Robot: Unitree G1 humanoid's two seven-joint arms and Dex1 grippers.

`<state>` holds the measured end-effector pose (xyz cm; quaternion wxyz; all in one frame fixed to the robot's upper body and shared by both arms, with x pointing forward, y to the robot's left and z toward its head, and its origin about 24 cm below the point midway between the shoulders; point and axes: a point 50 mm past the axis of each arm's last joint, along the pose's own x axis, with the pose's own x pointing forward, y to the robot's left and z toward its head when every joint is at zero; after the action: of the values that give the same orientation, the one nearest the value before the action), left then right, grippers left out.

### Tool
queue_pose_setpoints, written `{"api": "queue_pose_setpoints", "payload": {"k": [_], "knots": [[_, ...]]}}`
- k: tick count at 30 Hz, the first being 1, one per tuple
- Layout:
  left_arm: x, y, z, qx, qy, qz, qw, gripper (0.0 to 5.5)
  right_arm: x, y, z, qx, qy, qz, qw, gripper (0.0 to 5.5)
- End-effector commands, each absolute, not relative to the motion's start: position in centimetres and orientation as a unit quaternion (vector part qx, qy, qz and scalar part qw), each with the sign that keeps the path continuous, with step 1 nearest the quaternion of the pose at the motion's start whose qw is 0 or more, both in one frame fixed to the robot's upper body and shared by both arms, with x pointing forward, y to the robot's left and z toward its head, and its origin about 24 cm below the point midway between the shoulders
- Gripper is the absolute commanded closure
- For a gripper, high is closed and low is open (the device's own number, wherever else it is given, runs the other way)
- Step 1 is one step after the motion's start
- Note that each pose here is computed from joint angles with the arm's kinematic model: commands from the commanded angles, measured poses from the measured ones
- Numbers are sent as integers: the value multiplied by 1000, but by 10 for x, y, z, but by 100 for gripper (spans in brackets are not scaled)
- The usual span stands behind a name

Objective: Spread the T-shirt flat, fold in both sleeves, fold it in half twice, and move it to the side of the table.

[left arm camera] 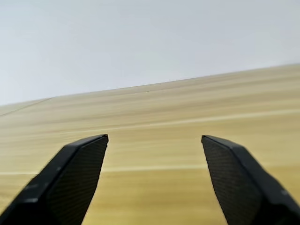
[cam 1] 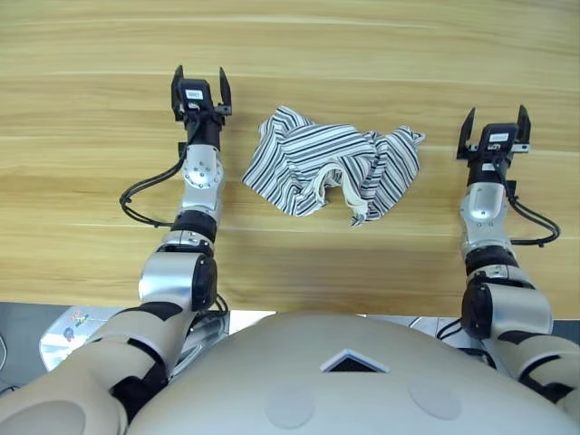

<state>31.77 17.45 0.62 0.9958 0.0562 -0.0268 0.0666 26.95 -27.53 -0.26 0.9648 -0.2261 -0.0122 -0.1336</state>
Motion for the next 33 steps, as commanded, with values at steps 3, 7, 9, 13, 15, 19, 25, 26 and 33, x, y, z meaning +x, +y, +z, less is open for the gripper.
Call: {"api": "queue_pose_setpoints", "payload": {"k": [3, 7, 9, 13, 15, 19, 25, 26, 33], "knots": [[321, 174, 7, 40, -22, 55, 997, 180, 278, -268, 1, -222, -20, -121, 967, 162], [317, 173, 8, 30, -38, 39, 998, 180, 276, -268, 1, -217, -23, -118, 969, 162], [315, 174, 9, 29, -47, 39, 998, 180, 275, -268, 1, -216, -25, -118, 969, 162], [309, 179, 9, 33, -58, 48, 997, 180, 274, -266, 1, -213, -29, -112, 970, 162], [307, 182, 8, 36, -60, 53, 996, 180, 274, -265, 1, -212, -30, -109, 971, 162], [305, 185, 8, 42, -59, 60, 996, 180, 274, -266, 1, -212, -29, -109, 971, 162], [305, 186, 7, 48, -56, 60, 995, 180, 274, -264, 1, -210, -30, -106, 972, 162], [305, 186, 7, 49, -56, 61, 995, 180, 274, -264, 1, -209, -30, -106, 972, 162], [303, 186, 7, 52, -58, 57, 995, 180, 273, -262, 1, -210, -33, -101, 972, 162]]}}
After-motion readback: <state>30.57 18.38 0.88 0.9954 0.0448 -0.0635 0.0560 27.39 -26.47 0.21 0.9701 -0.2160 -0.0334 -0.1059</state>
